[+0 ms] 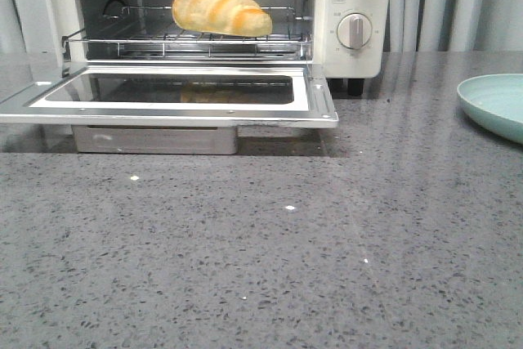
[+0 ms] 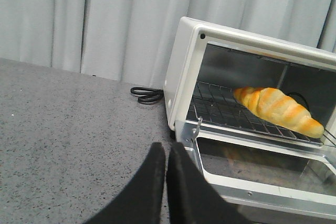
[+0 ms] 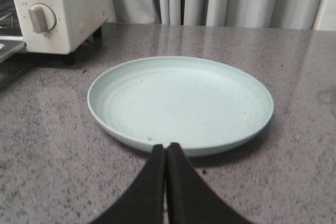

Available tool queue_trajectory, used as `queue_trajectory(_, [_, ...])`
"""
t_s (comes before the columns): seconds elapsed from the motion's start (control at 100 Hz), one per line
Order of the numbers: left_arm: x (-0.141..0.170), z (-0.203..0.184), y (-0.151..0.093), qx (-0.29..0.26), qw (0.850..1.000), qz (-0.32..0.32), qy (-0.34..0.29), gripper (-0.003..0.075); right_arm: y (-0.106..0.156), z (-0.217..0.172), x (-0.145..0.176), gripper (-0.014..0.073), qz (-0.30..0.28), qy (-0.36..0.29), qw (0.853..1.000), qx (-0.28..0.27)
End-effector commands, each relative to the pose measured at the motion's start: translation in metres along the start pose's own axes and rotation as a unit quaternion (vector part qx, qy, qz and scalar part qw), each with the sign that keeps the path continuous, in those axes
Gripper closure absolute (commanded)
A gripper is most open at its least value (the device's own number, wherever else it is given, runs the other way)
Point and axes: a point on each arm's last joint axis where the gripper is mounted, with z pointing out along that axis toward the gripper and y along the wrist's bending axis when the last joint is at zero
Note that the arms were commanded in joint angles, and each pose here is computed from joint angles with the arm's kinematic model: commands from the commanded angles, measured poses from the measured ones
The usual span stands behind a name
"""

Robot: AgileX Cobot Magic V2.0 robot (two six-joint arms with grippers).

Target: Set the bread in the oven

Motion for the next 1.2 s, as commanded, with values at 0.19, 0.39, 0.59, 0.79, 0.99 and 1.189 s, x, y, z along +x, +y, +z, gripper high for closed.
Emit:
queue_trajectory(0.19, [-0.014,-0.005,-0.002,0.003,0.999,-0.005,-0.050,0.0742,-0.001,0.001,0.006,0.0652,0.006,-0.040,0.999,0.017])
queue_trajectory(0.39, [-0.014,-0.005,-0.002,0.003,0.999,-0.005,-0.050,0.0741,-0.001,0.001,0.007,0.0652,0.006,-0.030,0.999,0.017])
queue_trajectory(0.59, [-0.014,-0.005,-0.002,0.003,0.999,-0.005,-0.050,0.0742,-0.002,0.001,0.012,0.0652,0.007,-0.003,1.000,0.022])
queue_trajectory(0.79, [-0.014,-0.005,-0.002,0.003,0.999,-0.005,-0.050,0.0742,-0.002,0.001,0.020,0.0652,0.008,0.041,0.999,0.024])
queue_trajectory(0.99, [-0.014,-0.005,-0.002,0.003,0.999,-0.005,-0.050,0.0742,-0.002,0.000,0.026,0.0652,0.009,0.075,0.997,0.025])
queue_trajectory(1.189, [-0.014,-0.005,-0.002,0.003,0.999,-0.005,-0.050,0.0741,-0.002,0.000,0.026,0.0652,0.009,0.075,0.997,0.025])
